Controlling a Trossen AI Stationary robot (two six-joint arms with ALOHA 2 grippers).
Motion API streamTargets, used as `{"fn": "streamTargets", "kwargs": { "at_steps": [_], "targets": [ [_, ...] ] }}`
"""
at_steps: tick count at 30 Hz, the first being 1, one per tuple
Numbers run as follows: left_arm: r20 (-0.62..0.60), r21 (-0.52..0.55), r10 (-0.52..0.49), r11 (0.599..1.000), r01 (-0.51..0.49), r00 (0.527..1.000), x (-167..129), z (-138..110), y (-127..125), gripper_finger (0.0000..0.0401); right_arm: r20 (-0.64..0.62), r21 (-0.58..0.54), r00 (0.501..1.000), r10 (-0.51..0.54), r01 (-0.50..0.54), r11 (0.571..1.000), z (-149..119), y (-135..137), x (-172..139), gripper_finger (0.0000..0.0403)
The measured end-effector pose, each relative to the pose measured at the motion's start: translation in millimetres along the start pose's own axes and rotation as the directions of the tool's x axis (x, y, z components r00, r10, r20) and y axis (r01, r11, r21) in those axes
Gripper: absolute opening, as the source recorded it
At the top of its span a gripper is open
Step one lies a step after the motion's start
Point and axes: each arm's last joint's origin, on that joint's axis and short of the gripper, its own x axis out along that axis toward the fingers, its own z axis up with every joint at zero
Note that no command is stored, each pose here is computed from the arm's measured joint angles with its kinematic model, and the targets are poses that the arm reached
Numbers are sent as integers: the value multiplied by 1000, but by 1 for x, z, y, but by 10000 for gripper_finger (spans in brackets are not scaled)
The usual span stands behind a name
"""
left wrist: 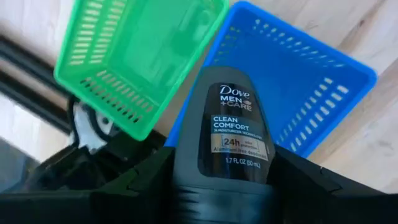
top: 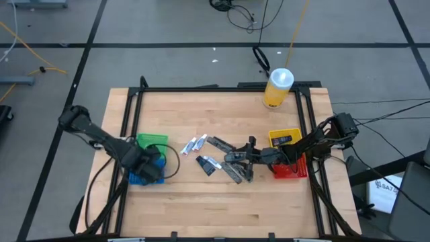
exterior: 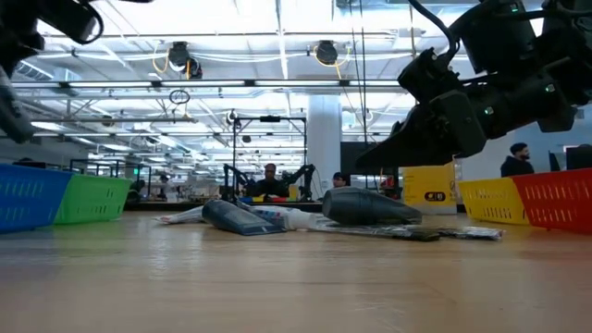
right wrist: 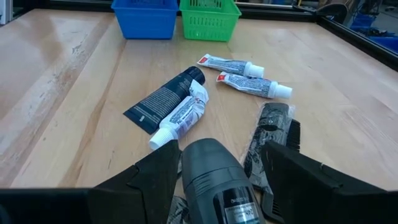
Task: Pick & Place Travel size toiletries
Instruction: Put the black deodorant into the green bin
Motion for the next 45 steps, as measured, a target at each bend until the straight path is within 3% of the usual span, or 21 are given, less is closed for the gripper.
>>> {"fn": "streamTargets", "kwargs": {
  "at_steps": [6,12,20,31,45],
  "targets": [
    [110,-16,31,999,-29,993,-3,-7,2,212,23,8,1000,4,-5,1000,2,0,0,221],
    [256,-2,85,996,-87,963,-8,5,17,206,28,8,1000,7,-7,1000,3,0,0,221],
    [182,60,137,987,-150,974,12,41,44,221,35,9,999,7,-7,1000,3,0,0,221],
    [62,214,49,975,-61,997,75,62,60,223,34,9,999,7,-8,1000,3,0,0,221],
    [121,157,-100,984,80,988,78,75,56,236,34,8,999,7,-8,1000,3,0,0,221]
  ]
}}
